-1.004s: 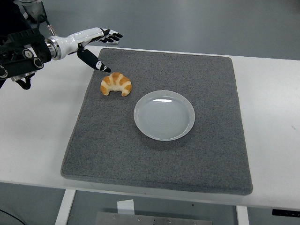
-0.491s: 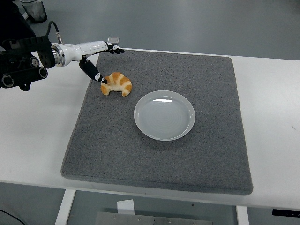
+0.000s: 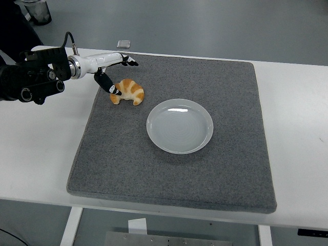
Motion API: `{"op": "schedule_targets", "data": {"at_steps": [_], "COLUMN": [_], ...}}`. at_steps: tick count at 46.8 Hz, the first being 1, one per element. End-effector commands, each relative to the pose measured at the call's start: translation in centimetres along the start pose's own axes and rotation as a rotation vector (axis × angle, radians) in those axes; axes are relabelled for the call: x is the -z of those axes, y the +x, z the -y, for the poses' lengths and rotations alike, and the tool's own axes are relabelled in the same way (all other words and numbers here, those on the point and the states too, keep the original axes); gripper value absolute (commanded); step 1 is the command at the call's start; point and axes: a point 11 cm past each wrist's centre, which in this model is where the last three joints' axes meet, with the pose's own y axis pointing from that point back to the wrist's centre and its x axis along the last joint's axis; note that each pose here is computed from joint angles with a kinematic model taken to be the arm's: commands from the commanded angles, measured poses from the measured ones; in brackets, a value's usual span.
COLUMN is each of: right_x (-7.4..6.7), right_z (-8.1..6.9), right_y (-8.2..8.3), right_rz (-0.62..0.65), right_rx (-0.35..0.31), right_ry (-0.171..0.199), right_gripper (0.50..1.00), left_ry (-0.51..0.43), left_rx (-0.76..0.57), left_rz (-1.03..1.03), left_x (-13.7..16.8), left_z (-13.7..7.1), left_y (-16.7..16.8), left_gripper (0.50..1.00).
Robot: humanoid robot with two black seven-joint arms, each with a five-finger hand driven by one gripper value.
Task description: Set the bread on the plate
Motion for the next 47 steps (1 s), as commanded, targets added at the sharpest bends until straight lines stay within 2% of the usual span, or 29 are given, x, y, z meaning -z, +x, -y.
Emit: {"op": "schedule_targets", "data": {"at_steps": [1, 13, 37, 47], "right_x": [0.0, 0.0, 0.0, 0.0], "right_z": [0.0, 0.0, 0.0, 0.0], "right_y": [0.0, 0.0, 0.0, 0.0], "right_rz": [0.0, 0.0, 0.0, 0.0], "right_rx": [-0.001, 0.001, 0.001, 0.001], "right_ry": [0.0, 0.0, 0.0, 0.0], "right_gripper": [0.952, 0.952, 0.954, 0.952], "left_ry": [0.006, 0.003, 0.01, 0.008], "left_rx": [0.003, 0.023, 0.025, 0.036], "left_rz": [0.001, -0.002, -0.002, -0.009], "left_x": [0.1, -0.2, -0.2, -0.2], "left_z": [0.3, 1.0, 1.1, 1.3], "left_y": [-0.4, -1.7, -1.9, -2.6], "left_gripper": [0.932, 0.919, 0.917, 0.947]}}
